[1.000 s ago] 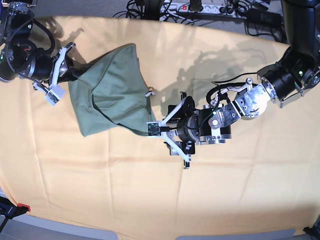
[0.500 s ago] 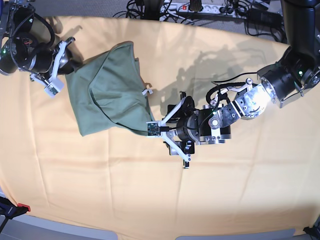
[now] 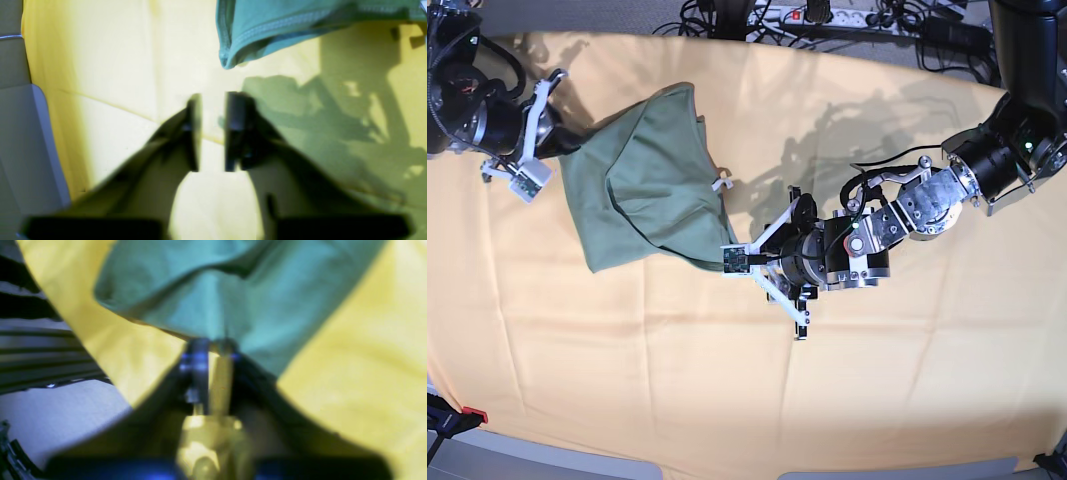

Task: Fold the T-shirt properly
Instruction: 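Open the left gripper and press the right gripper onto the bundle's end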

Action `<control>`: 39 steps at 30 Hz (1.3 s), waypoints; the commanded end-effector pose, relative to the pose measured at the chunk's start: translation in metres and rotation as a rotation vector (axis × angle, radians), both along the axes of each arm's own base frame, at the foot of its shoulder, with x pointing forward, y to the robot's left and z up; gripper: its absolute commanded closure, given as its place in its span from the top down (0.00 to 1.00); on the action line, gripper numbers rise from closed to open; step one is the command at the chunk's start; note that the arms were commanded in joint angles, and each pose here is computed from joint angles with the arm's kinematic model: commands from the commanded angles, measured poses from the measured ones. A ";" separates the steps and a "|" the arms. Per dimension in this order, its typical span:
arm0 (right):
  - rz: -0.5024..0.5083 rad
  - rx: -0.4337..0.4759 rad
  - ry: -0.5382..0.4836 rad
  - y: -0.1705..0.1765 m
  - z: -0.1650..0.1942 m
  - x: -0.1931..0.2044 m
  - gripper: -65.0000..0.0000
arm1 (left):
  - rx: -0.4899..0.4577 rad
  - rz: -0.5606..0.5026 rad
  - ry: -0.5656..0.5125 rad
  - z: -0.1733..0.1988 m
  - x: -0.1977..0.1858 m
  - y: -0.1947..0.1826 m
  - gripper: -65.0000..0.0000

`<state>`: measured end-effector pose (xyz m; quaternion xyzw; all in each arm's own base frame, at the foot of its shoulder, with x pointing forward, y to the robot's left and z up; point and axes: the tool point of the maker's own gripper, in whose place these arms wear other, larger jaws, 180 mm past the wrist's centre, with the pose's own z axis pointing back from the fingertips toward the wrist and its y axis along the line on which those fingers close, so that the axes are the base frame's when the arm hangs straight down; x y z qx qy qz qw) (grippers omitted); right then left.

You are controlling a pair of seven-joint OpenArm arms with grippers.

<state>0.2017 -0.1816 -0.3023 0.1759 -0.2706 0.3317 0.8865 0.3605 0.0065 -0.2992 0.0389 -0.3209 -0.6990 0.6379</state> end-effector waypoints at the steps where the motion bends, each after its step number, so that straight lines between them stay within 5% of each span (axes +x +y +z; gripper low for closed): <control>1: -0.004 -0.004 -0.042 -0.005 0.011 0.006 0.00 | -0.032 0.017 -0.054 0.019 0.013 -0.002 0.05; 6: -0.067 -0.012 -0.091 -0.022 0.023 0.014 0.00 | -0.058 0.058 -0.066 0.022 0.017 -0.002 0.00; 9: -0.075 0.106 -0.161 -0.007 0.036 0.024 0.00 | -0.058 0.057 -0.067 0.022 0.017 -0.002 0.00; 15: -0.065 0.256 -0.138 0.030 0.031 0.017 0.00 | -0.059 0.057 -0.066 0.022 0.017 -0.003 0.00; 27: -0.011 0.075 -0.030 0.056 -0.043 0.010 0.00 | -0.065 0.054 -0.067 0.022 0.017 -0.003 0.00; 39: 0.061 0.241 0.003 0.088 -0.025 0.002 0.00 | -0.073 0.049 -0.064 0.023 0.016 -0.005 0.00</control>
